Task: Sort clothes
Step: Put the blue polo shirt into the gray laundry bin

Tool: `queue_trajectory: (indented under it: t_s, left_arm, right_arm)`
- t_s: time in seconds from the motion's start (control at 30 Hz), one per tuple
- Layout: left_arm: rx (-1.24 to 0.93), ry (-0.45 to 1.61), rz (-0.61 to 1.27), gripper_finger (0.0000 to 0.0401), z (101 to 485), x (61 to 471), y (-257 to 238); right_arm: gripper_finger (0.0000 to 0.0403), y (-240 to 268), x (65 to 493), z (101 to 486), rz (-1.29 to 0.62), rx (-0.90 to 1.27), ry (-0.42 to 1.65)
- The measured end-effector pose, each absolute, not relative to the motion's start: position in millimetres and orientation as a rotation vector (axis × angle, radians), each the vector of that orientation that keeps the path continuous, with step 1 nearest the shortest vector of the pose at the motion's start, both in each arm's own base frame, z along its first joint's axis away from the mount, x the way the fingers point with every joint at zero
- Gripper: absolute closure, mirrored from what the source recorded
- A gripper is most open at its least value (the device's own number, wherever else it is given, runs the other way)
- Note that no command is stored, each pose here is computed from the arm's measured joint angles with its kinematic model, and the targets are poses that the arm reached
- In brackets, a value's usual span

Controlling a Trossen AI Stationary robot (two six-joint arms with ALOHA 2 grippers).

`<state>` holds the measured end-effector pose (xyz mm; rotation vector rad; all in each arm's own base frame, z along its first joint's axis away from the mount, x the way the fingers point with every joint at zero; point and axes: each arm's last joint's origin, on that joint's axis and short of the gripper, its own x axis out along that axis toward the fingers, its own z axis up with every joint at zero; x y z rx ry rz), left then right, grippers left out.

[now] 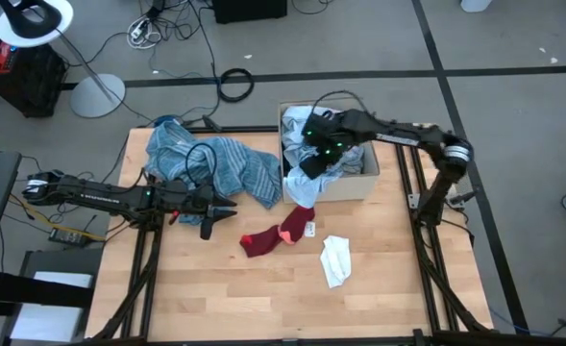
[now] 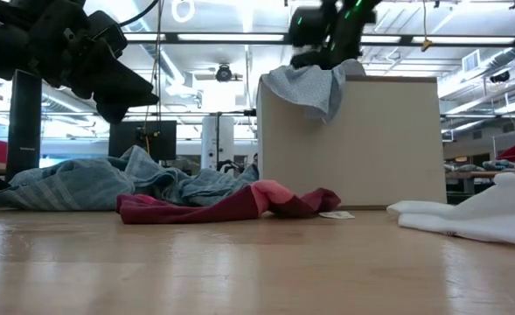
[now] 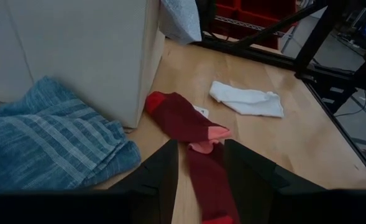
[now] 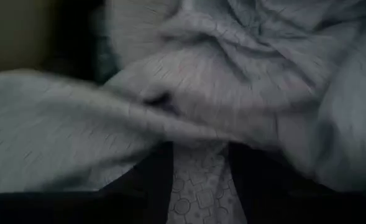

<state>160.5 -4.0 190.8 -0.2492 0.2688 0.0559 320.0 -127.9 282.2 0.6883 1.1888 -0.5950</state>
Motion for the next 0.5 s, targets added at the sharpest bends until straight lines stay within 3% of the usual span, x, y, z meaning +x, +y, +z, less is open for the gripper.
queue_trajectory:
  t_s: [0.33, 0.5]
  left_arm:
    - [-0.252, 0.275, 0.057, 0.0266, 190.2, 160.3, -4.0]
    - [-0.252, 0.278, 0.057, 0.0266, 189.9, 160.3, -4.0]
  right_arm:
    - [0.0245, -151.2, 349.3, 194.7, -0.728, 0.558, 1.448]
    - [0.0246, -150.7, 348.3, 195.2, -0.716, 0.542, 1.456]
